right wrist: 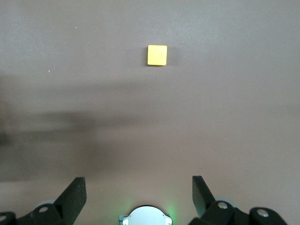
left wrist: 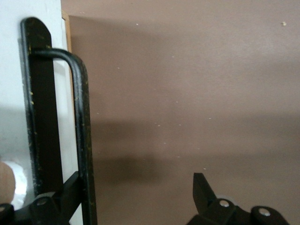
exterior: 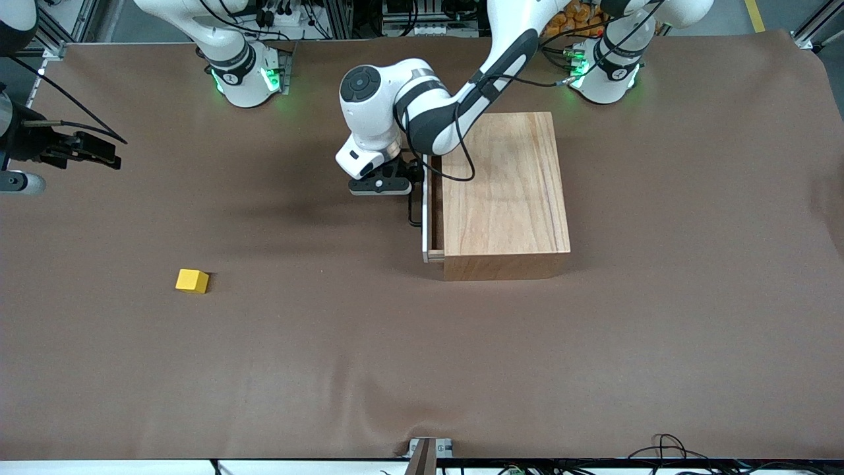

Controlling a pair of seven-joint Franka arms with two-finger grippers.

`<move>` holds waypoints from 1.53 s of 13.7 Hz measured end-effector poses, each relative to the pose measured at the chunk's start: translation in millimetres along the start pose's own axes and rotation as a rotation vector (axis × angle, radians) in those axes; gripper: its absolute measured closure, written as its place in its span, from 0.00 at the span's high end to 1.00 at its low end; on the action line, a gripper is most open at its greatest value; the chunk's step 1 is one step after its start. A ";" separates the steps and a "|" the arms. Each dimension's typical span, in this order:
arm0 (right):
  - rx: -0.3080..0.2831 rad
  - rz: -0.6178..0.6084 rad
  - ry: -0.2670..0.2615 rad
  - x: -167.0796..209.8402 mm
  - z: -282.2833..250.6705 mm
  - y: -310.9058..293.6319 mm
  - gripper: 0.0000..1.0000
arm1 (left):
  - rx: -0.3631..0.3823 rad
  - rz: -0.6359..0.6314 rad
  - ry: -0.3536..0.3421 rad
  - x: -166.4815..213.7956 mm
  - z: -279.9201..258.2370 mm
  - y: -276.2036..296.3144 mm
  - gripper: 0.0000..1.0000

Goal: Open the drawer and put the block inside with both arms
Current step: 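Pull the drawer handle outward with the left gripper to open it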

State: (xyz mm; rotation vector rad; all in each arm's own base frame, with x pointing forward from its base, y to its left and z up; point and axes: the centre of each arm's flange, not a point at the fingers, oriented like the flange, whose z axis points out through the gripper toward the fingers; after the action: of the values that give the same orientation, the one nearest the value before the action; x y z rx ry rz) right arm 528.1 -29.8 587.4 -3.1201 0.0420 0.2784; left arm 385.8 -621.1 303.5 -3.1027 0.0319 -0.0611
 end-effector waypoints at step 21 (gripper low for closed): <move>-0.004 -0.015 -0.010 9.0 10.5 -8.3 1.00 | -0.293 -0.006 0.050 -36.4 -31.8 64.5 1.00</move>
State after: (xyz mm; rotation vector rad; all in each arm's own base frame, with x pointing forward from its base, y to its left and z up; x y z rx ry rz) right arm 535.4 -21.6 575.5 -3.1218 0.0187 0.2943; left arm 346.9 -686.0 331.4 -3.3938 0.0356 -0.1468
